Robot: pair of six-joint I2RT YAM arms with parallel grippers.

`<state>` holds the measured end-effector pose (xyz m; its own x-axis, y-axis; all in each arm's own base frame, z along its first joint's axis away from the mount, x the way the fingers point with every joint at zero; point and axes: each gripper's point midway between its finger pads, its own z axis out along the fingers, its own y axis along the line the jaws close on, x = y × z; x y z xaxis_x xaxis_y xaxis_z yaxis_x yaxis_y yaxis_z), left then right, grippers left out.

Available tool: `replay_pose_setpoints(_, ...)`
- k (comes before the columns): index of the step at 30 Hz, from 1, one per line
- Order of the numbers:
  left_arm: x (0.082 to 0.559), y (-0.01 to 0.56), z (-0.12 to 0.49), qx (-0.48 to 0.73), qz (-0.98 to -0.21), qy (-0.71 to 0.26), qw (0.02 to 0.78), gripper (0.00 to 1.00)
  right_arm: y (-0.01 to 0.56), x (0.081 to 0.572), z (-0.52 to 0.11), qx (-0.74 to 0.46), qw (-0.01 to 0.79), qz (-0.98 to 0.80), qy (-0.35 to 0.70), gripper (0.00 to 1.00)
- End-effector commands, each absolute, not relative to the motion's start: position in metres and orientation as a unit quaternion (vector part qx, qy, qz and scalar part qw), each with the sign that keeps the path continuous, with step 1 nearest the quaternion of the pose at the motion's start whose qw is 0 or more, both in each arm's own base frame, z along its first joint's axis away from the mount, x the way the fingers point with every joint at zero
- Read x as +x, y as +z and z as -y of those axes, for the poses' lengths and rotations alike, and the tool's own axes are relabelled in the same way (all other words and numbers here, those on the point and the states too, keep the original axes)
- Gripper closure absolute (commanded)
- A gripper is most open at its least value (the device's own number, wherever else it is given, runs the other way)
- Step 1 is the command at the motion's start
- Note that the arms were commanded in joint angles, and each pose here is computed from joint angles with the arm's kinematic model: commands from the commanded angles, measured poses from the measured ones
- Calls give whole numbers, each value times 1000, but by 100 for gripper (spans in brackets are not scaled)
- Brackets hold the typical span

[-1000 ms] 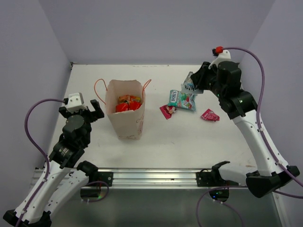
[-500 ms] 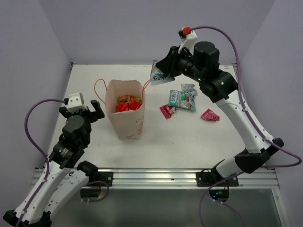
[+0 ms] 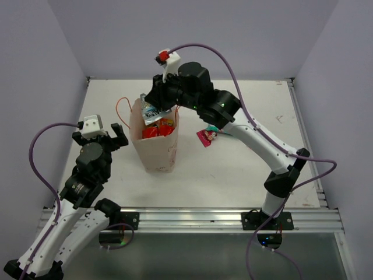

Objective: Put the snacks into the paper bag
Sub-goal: Place the snack in the paper bag.

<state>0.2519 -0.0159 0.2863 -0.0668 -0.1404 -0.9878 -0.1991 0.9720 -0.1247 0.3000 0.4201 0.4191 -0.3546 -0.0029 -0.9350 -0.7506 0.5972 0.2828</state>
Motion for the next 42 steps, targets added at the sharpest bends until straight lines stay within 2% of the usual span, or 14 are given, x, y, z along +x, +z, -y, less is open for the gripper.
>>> replay_pose_setpoints(1,253,297,16,-131,-712,9,689,0,423,311,-432,-251,536,-727,347,100)
replay_pose_setpoints(10,253,297,16,-130,-712,7,690,0,351,333,-454,-248,517,-762,301,100)
replay_pose_setpoints(20,253,298,16,-130,-710,6,692,0,286,334,-475,-250,474,-792,292,100)
replay_pose_setpoints(25,253,298,16,-130,-711,8,691,0,266,329,-483,-248,454,-801,301,96)
replay_pose_setpoints(28,253,299,16,-130,-710,7,692,0,259,320,-487,-255,435,-805,311,88)
replay_pose_setpoints(29,253,298,16,-130,-711,8,691,0,259,318,-487,-257,431,-806,313,78)
replay_pose_setpoints(31,253,298,16,-131,-710,8,692,0,260,312,-488,-262,427,-806,315,67)
replay_pose_setpoints(32,253,299,16,-131,-709,7,692,0,261,312,-486,-261,428,-807,312,58)
replay_pose_setpoints(39,253,298,17,-129,-711,6,691,0,288,318,-462,-249,466,-803,274,38)
replay_pose_setpoints(40,253,298,16,-130,-710,6,692,0,292,319,-459,-248,470,-803,270,31)
replay_pose_setpoints(42,252,298,16,-130,-710,7,692,0,304,318,-453,-247,479,-799,266,26)
